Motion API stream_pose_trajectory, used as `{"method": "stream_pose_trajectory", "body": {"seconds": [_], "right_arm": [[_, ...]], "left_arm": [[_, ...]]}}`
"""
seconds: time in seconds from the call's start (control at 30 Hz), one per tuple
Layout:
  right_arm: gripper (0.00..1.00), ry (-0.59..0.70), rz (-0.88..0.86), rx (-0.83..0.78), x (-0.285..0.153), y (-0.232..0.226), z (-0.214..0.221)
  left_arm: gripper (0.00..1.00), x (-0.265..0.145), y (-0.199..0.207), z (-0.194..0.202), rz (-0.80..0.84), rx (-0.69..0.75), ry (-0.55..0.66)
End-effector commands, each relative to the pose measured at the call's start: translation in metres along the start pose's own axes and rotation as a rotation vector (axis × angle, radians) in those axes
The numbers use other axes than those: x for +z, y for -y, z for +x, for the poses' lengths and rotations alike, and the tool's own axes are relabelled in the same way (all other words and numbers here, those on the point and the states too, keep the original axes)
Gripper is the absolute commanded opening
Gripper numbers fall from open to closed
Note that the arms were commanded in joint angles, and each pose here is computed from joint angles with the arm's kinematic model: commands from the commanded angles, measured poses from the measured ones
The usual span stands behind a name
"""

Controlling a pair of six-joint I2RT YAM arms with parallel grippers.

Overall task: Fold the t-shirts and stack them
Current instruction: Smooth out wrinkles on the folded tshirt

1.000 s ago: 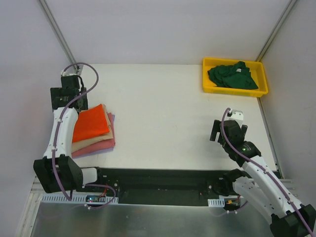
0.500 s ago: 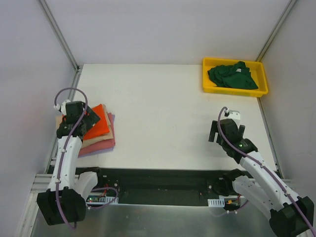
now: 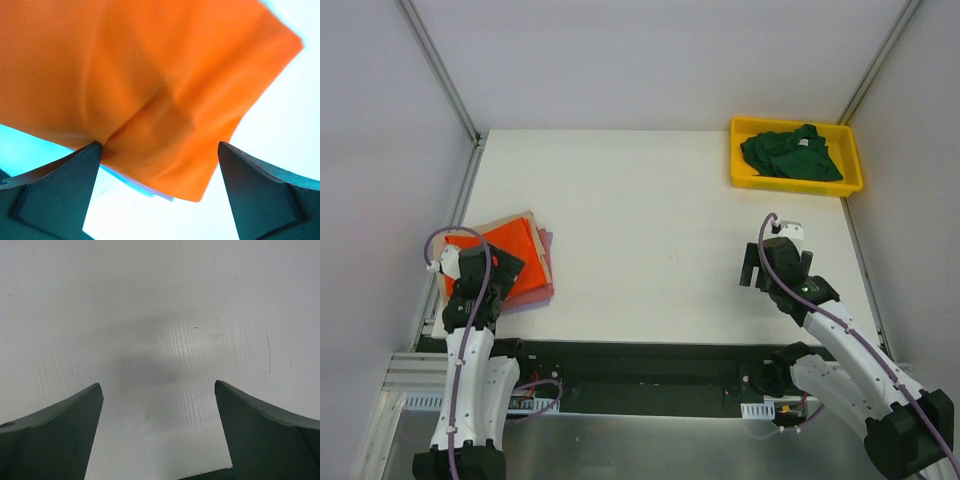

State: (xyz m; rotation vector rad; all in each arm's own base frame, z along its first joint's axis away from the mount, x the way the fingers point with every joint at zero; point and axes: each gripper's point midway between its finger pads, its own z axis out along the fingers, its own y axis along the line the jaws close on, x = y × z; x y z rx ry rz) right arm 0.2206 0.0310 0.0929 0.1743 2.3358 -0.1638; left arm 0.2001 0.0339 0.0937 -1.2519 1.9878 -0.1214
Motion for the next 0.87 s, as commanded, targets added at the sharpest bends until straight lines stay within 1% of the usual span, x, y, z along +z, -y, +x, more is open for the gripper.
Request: {"method": "stream_pose_trajectory", "body": {"seconds": [0.0,0.03,0.07,0.17,0.2,0.23,0.33,0.43,0.53,0.63,0.83], "right_arm": [[0.96,0.096,-0.035,0.084,-0.017,-0.007,-0.042],[0.96,0.11,-0.032,0.101,-0.021,-0.007,-0.049],[0.96,0.125,-0.026,0.124,-0.025,-0.005,-0.055],[0.96,0.171,-0.006,0.203,-0.034,0.004,-0.073],[0.96,0.181,0.003,0.228,-0.037,0.008,-0.079],[0.96,0.185,0.011,0.244,-0.038,0.011,-0.082],[0.96,0.194,0.047,0.281,-0.044,0.022,-0.09],[0.96,0.194,0.037,0.254,-0.047,0.022,-0.091],[0.96,0.18,0.068,0.23,-0.045,0.028,-0.081],[0.96,0.176,0.068,0.216,-0.044,0.03,-0.074],[0.96,0.225,0.043,0.236,-0.05,0.031,-0.08]], "left_arm": [[0.99,-0.039,0.06,-0.041,0.186,-0.022,0.046],[0.99,-0.051,0.078,-0.048,0.248,0.008,0.035],[0.99,-0.069,0.103,-0.053,0.343,0.036,0.004],[0.99,-0.103,0.164,-0.052,0.614,0.163,-0.092],[0.99,-0.111,0.181,-0.048,0.69,0.212,-0.11],[0.99,-0.114,0.192,-0.043,0.728,0.263,-0.104],[0.99,-0.113,0.214,-0.017,0.745,0.409,-0.08],[0.99,-0.105,0.222,0.01,0.752,0.478,-0.152],[0.99,-0.09,0.218,0.019,0.723,0.487,-0.17],[0.99,-0.083,0.213,0.02,0.699,0.49,-0.162],[0.99,-0.077,0.205,0.015,0.664,0.485,-0.118]]}}
